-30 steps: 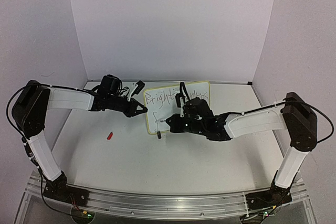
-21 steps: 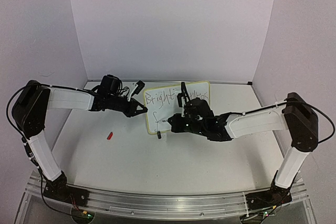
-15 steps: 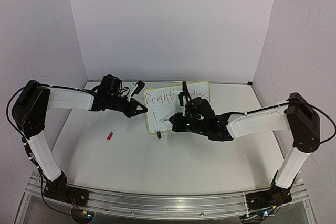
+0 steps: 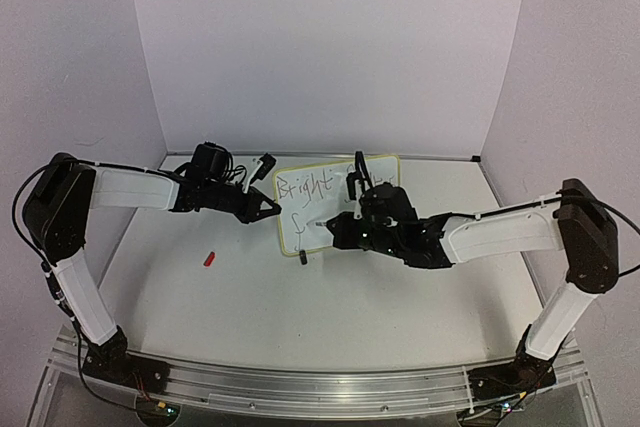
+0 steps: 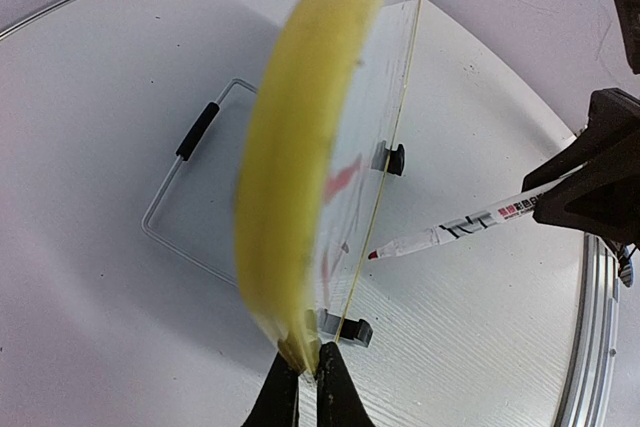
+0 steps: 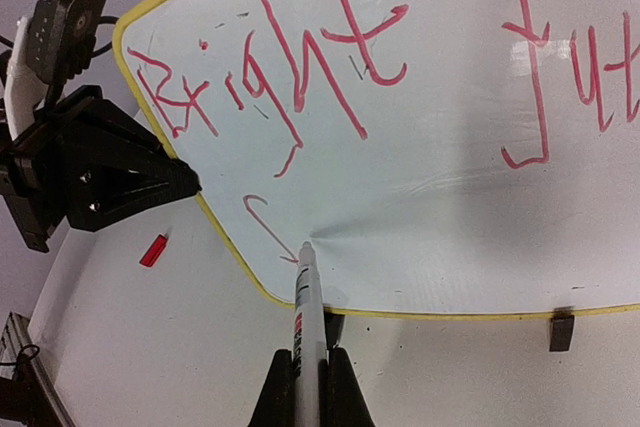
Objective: Write a sentence on the whiteboard
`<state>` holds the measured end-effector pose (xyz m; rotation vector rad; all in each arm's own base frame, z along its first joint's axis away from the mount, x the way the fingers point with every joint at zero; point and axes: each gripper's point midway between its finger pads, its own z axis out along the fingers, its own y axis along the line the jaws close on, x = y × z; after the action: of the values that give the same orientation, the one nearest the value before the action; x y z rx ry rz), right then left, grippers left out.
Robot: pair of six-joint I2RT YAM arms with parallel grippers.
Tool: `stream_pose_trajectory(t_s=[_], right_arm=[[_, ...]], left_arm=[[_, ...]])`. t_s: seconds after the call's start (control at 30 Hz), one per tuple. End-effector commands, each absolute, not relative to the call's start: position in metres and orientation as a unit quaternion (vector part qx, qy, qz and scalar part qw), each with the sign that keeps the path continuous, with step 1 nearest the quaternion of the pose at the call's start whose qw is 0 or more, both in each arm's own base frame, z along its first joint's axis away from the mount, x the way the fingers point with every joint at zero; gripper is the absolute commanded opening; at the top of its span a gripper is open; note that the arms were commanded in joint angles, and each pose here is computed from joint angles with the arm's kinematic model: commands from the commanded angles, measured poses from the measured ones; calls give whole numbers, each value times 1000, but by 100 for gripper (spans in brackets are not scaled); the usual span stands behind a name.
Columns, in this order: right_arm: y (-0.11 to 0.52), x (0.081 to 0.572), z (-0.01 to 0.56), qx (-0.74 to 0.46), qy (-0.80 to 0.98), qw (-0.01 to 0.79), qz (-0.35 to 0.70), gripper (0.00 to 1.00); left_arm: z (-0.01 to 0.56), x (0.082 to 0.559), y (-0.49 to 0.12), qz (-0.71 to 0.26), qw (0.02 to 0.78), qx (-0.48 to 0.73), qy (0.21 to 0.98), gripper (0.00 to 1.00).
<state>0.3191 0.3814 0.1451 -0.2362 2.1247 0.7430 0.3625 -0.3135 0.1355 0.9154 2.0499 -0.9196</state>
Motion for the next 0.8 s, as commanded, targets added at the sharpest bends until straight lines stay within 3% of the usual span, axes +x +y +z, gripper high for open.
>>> stream_pose_trajectory(t_s=[0.0,0.77], right_arm=[[376,326,151,-73,848,437,293,0],[381,331,134,-87,864,420,262,0]], left_arm=[[130,373,-301,-314,357,346,809,0],[130,374,-301,-314,357,346,809,0]])
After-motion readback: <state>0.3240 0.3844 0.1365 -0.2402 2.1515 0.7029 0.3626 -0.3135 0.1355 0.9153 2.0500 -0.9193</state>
